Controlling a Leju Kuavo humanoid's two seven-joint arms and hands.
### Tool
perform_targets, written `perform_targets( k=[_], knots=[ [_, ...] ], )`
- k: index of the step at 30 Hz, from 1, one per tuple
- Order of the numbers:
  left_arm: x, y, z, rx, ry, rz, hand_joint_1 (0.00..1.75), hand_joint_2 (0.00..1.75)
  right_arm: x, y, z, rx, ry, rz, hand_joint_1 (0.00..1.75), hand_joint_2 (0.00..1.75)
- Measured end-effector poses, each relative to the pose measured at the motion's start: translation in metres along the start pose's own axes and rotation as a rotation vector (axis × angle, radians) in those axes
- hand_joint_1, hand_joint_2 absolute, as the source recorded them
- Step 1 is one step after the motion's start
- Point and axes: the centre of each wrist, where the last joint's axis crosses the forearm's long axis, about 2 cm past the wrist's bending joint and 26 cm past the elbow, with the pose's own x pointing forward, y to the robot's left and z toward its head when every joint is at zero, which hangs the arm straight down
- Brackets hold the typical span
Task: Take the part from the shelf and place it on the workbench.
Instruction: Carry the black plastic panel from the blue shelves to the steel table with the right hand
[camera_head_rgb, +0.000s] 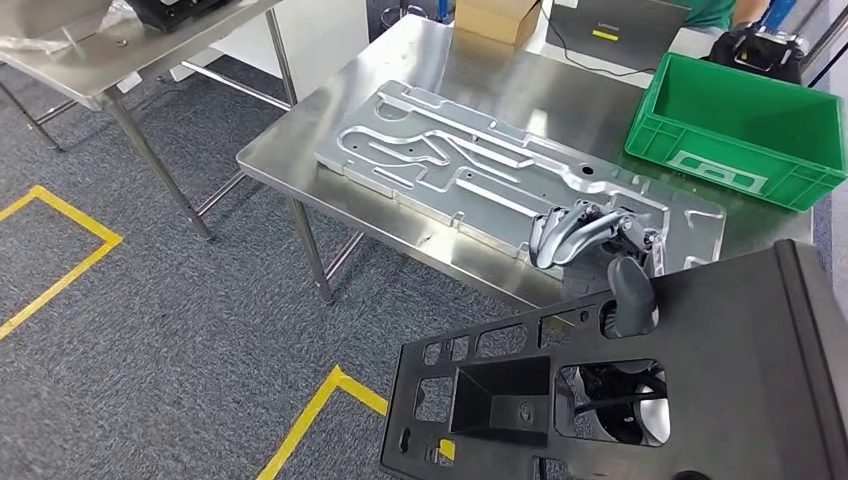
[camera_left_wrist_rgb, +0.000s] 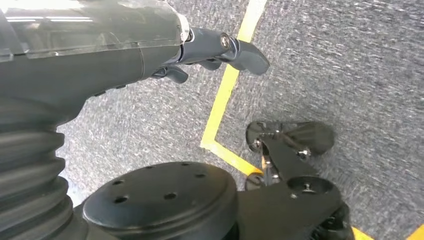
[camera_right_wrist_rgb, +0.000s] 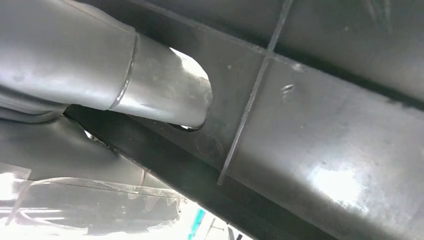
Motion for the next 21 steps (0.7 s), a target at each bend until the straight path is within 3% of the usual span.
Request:
perform_targets(
  k=[21],
  knots=[
    [0.0004, -0.0013, 0.0002, 0.002, 0.003, 0.001, 0.00, 1.75, -0.0003, 0.0000, 0.0005, 0.007, 0.002, -0.009, 1.75, 0.00]
  ],
)
